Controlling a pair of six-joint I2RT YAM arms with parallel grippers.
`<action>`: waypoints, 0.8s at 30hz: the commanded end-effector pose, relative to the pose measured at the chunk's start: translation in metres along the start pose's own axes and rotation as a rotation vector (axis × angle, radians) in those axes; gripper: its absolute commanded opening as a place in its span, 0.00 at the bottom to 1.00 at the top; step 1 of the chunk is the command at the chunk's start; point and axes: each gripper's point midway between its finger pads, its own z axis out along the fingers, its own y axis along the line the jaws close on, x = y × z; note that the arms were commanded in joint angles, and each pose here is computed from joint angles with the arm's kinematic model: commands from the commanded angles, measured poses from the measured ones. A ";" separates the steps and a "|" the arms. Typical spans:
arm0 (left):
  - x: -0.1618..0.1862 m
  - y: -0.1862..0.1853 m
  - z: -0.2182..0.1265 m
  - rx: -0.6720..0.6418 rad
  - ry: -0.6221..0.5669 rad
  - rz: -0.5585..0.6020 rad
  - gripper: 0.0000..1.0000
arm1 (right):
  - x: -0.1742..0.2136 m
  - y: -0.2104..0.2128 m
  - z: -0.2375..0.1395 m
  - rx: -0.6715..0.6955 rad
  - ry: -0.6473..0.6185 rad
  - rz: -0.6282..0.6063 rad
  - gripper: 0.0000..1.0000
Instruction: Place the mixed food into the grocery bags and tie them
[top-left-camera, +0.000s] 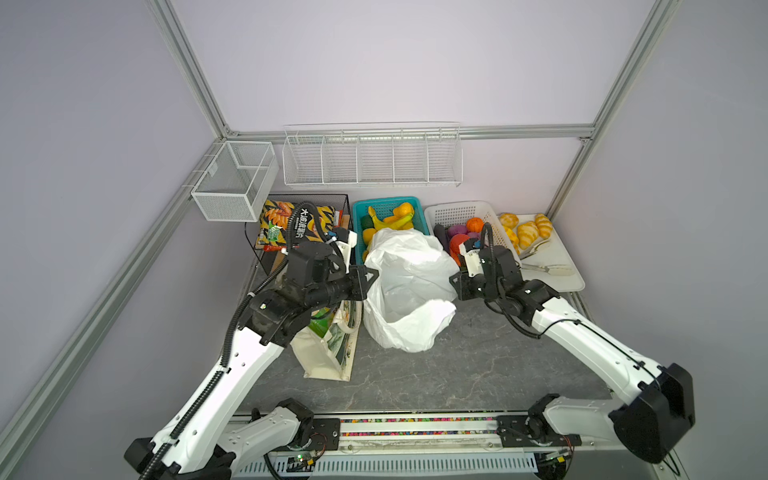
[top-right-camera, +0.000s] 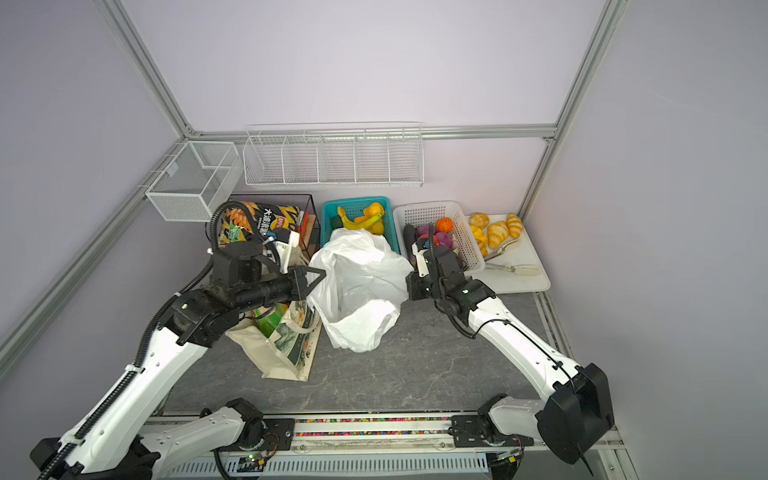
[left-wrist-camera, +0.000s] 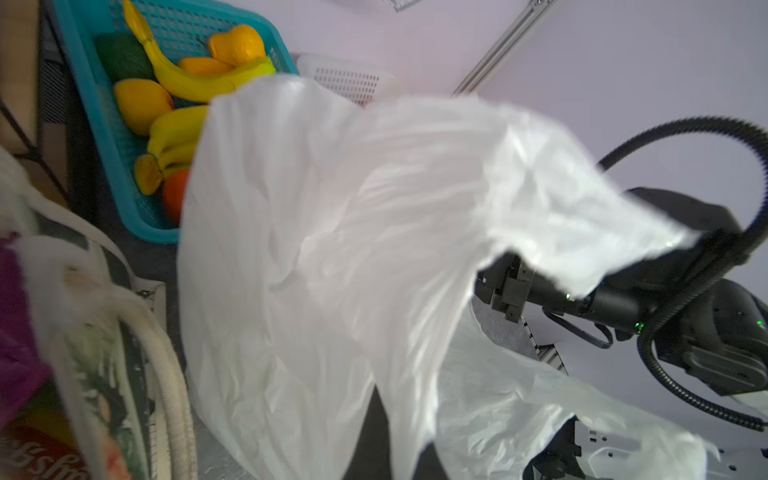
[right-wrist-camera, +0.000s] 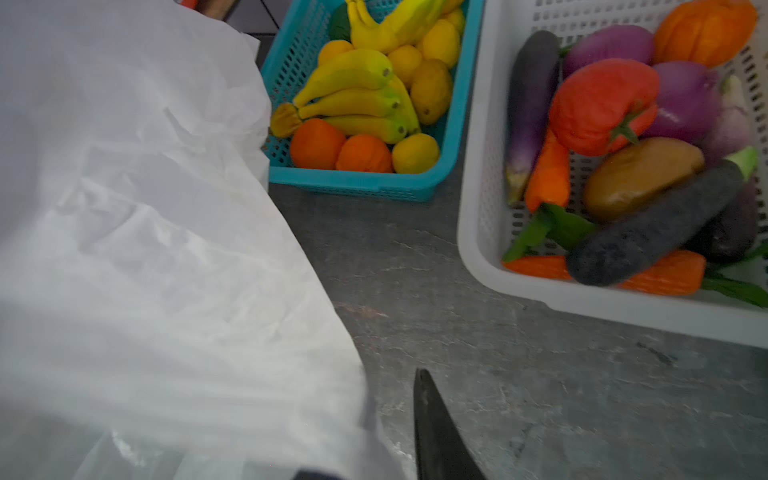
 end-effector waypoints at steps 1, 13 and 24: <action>0.027 0.009 -0.006 -0.022 0.152 -0.025 0.00 | 0.014 0.012 -0.005 -0.075 0.044 -0.027 0.23; 0.046 0.006 0.033 0.126 0.193 -0.249 0.00 | 0.025 0.072 -0.003 -0.418 0.107 -0.102 0.52; 0.024 0.055 0.070 0.054 0.068 -0.392 0.00 | 0.007 0.050 -0.070 -0.305 0.012 -0.185 1.00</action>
